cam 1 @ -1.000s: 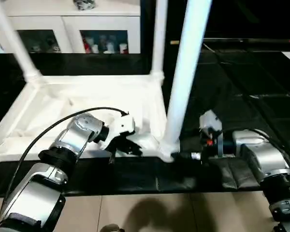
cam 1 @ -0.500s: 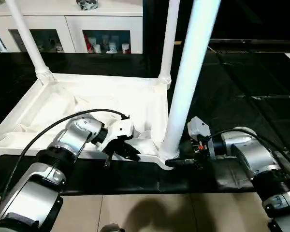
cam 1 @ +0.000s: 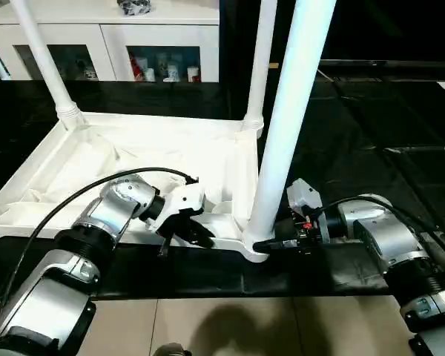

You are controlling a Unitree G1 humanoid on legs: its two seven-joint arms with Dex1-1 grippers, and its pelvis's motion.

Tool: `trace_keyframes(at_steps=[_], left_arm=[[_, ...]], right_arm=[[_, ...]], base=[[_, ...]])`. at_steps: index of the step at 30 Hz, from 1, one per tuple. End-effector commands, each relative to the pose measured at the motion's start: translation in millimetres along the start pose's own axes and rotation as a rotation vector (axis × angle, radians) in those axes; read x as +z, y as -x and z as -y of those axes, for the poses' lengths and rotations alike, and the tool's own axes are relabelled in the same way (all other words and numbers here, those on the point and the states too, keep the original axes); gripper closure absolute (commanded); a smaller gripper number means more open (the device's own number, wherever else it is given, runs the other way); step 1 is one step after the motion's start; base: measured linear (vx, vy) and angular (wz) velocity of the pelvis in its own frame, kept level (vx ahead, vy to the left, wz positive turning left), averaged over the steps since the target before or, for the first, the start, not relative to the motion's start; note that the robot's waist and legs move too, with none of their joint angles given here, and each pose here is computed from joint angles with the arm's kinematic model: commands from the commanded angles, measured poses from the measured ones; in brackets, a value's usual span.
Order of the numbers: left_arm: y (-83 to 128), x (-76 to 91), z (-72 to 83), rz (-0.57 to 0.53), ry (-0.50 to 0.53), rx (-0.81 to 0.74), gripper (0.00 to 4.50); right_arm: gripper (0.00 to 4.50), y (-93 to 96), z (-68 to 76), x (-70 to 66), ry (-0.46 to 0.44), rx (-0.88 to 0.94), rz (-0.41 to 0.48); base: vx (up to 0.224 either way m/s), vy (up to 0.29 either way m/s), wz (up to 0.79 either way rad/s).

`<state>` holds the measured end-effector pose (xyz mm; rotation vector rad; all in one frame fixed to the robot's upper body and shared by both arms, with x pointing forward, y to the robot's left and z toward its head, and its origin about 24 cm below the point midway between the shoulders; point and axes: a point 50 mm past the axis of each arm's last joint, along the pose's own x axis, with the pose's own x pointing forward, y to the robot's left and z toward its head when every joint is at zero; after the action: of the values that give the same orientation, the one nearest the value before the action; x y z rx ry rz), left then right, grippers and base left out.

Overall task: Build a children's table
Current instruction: Rotate leg to tighten

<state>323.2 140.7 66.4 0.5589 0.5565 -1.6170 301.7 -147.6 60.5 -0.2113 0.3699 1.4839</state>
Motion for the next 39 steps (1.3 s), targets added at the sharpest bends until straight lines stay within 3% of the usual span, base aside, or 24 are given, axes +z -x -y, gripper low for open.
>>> trace_keyframes(at_steps=[1, 9, 11, 12, 18, 23, 24, 25, 26, 29, 35, 39], left_arm=[[-7, 1.6, 3.3, -0.027, -0.022, -0.067, 4.5], [-14, 11.4, -7.9, 0.064, 0.103, 0.088, 4.5], [-21, 22.5, -16.2, 0.136, 0.174, 0.206, 4.5], [-22, 23.1, -16.6, 0.14, 0.178, 0.213, 4.5], [-28, 40.5, -31.6, 0.199, 0.27, 0.4, 4.5], [-33, 55.1, -42.0, 0.235, 0.309, 0.552, 4.5], [-34, 57.6, -42.7, 0.242, 0.311, 0.568, 4.5], [-34, 57.9, -42.8, 0.242, 0.311, 0.57, 4.5], [-35, 59.6, -43.1, 0.247, 0.309, 0.58, 4.5], [-35, 60.4, -43.0, 0.247, 0.308, 0.586, 4.5], [-30, 51.8, -40.5, 0.218, 0.287, 0.578, 4.5], [-21, 39.1, -36.4, 0.189, 0.255, 0.536, 4.5]], right_arm=[[1.74, -3.6, -3.4, 0.4, 0.0, 0.027, 0.029], [1.75, -25.8, -0.5, -2.2, -0.084, -0.182, 0.098], [1.75, -40.5, 8.1, -1.4, -0.163, -0.382, 0.124], [1.75, -41.3, 8.6, -1.2, -0.168, -0.392, 0.127], [1.76, -61.0, 26.1, 6.4, -0.25, -0.678, 0.119], [1.76, -76.1, 33.1, 18.8, -0.282, -0.778, 0.134], [1.41, -78.2, 33.0, 21.2, -0.278, -0.777, 0.14], [1.41, -78.4, 33.0, 21.5, -0.277, -0.776, 0.141], [1.06, -79.3, 32.9, 22.7, -0.276, -0.777, 0.149], [0.94, -79.8, 32.9, 23.7, -0.276, -0.779, 0.16], [0.25, -76.1, 31.5, 21.8, -0.266, -0.772, 0.184], [0.04, -51.9, 23.8, 11.2, -0.22, -0.691, 0.199]], base=[[0.0, 0.0, 0.0], [0.0, 0.0, 0.0], [0.0, 0.0, 0.0], [0.0, 0.0, 0.0], [0.0, 0.0, 0.0], [0.0, 0.0, 0.0], [0.0, 0.0, 0.0], [0.0, 0.0, 0.0], [0.0, 0.0, 0.0], [0.0, 0.0, 0.0], [0.0, 0.0, 0.0], [0.0, 0.0, 0.0]])
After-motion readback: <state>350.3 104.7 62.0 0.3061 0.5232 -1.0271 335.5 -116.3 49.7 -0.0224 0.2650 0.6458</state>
